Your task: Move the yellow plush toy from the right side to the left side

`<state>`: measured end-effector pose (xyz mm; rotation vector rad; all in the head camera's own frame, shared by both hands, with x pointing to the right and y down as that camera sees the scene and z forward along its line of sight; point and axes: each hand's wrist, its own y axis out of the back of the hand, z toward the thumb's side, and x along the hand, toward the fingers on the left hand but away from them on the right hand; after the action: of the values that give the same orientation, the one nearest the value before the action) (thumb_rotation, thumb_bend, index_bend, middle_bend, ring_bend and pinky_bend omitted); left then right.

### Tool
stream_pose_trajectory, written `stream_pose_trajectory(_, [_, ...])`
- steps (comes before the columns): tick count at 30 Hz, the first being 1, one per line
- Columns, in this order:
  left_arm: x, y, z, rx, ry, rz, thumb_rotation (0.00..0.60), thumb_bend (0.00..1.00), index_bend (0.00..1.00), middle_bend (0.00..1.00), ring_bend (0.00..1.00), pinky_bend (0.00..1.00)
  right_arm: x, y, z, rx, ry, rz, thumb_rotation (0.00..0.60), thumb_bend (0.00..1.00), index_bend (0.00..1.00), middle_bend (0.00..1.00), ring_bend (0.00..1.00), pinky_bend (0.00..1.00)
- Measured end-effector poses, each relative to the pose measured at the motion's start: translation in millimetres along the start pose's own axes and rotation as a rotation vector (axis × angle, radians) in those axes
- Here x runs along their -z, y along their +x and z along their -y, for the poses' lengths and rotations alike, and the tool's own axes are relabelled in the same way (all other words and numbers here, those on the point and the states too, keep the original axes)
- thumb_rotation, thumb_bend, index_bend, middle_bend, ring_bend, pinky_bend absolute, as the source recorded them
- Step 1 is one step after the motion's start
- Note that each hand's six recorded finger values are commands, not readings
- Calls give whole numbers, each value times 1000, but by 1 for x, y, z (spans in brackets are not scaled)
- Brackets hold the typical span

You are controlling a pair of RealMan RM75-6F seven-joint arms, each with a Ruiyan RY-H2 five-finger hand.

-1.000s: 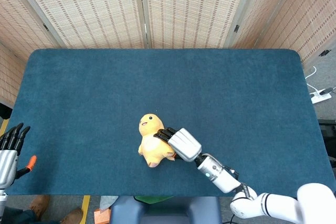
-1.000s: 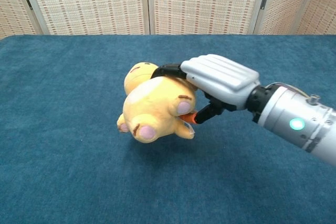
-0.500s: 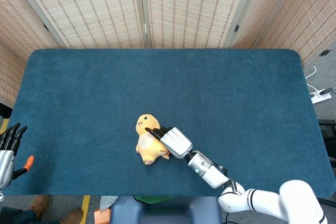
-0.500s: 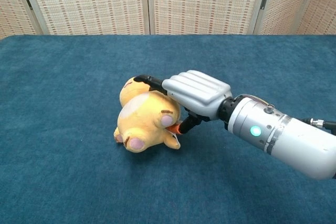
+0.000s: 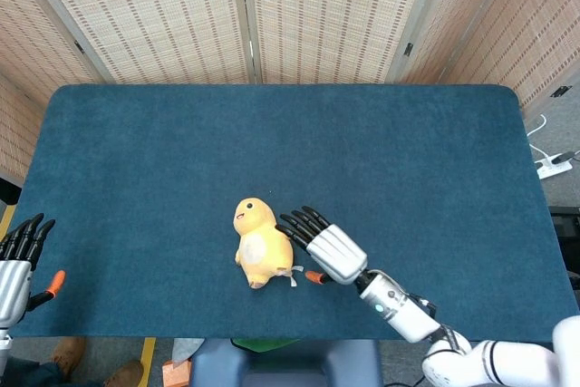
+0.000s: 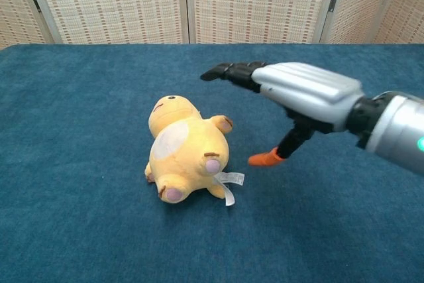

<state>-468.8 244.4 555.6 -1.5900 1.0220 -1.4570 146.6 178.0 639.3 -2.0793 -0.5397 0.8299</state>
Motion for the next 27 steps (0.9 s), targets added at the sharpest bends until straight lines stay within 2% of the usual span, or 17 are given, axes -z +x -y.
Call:
stream_pose_trajectory(3, [-11, -1, 3, 3, -43, 58, 600, 374, 2, 21, 21, 205, 18, 33, -21, 66, 19, 63, 600, 127, 0, 0, 0, 0])
stream_pose_trajectory(6, [-32, 2, 8, -4, -80, 143, 600, 370, 18, 78, 63, 245, 41, 75, -44, 160, 44, 162, 600, 128, 0, 0, 0, 0])
stream_pose_trajectory(10, [-62, 9, 16, -15, -71, 236, 600, 350, 19, 162, 108, 260, 71, 149, -67, 259, 74, 320, 600, 129, 0, 0, 0, 0])
stream_pose_trajectory(13, [-92, 17, 25, -15, -55, 294, 600, 332, 20, 188, 122, 256, 88, 189, -69, 247, 92, 391, 600, 129, 0, 0, 0, 0])
stream_pose_trajectory(16, [-130, 25, 38, 16, -62, 356, 600, 326, 20, 202, 129, 259, 100, 210, -65, 214, 94, 425, 600, 128, 0, 0, 0, 0])
stream_pose_trajectory(21, [-196, 29, 59, 94, -131, 481, 600, 309, 20, 203, 129, 261, 115, 229, -65, 204, 87, 465, 600, 129, 0, 0, 0, 0])
stream_pose_trajectory(27, [-251, 27, 72, 143, -188, 581, 600, 283, 0, 201, 113, 232, 129, 241, -65, 204, 53, 501, 600, 129, 0, 0, 0, 0])
